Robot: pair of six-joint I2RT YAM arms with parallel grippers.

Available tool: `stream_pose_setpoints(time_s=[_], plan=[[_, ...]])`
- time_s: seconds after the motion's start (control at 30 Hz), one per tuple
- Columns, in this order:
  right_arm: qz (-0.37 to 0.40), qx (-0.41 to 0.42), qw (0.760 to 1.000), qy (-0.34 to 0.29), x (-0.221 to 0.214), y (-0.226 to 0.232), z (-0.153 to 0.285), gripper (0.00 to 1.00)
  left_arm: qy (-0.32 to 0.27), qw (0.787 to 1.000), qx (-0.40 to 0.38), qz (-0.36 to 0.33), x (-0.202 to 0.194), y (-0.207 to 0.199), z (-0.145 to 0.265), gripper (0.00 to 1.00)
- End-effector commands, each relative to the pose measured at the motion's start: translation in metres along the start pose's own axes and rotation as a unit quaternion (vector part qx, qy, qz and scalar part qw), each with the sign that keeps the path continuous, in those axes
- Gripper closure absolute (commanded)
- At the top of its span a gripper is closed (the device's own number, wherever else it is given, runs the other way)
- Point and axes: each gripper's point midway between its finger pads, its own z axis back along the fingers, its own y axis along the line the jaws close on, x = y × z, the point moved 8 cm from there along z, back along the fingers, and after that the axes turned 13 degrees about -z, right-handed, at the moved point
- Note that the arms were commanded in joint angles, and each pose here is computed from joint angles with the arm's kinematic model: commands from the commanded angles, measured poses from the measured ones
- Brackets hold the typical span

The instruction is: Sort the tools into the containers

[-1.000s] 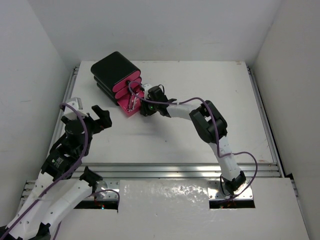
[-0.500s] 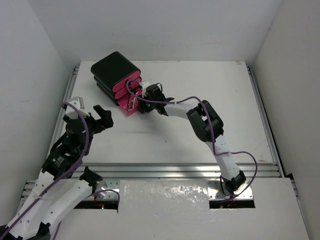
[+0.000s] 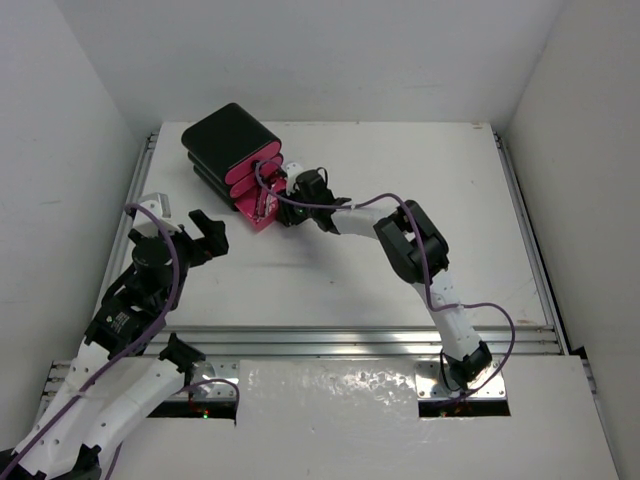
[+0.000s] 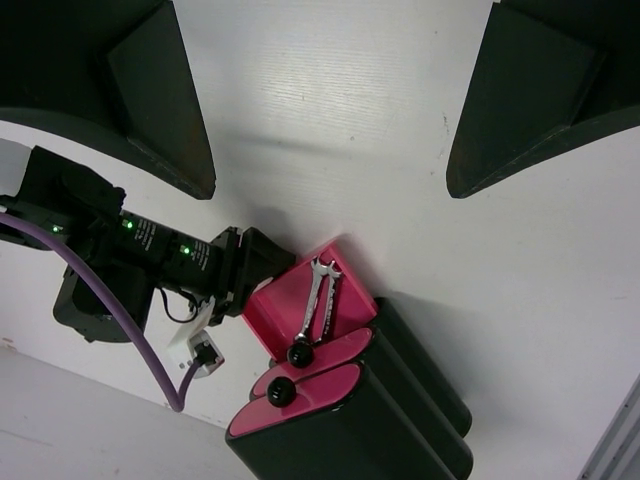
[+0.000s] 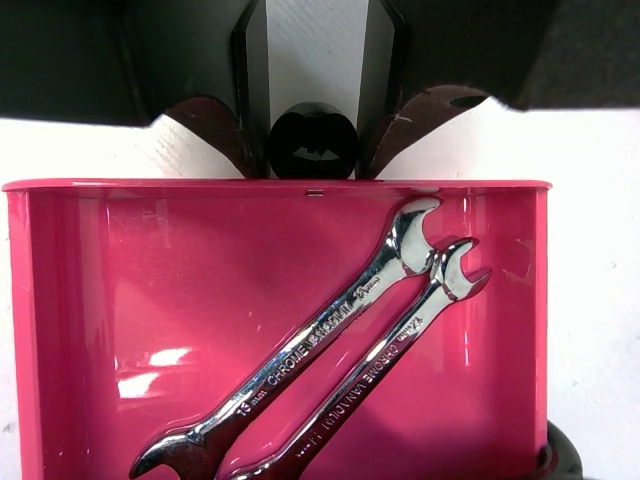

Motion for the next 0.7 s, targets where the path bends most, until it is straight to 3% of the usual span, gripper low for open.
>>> stream_pose_setpoints(time_s=[0.0,0.47,0.67], plan=[[0.023,0.044,0.995,-0.083,0.052,0.019,-0.003,0.66,-0.02,1.0,-0.009,0.007,0.008,-0.002,-0.001,0.01],[0.005,0.057,0.992,-0.109,0.067,0.013,-0.029,0.65,-0.02,1.0,-0.017,0.005,0.007,-0.003,-0.001,0.01],[-0.017,0.069,0.989,-0.129,0.068,0.01,-0.036,0.55,-0.02,1.0,-0.023,0.003,0.007,-0.005,-0.001,0.01]])
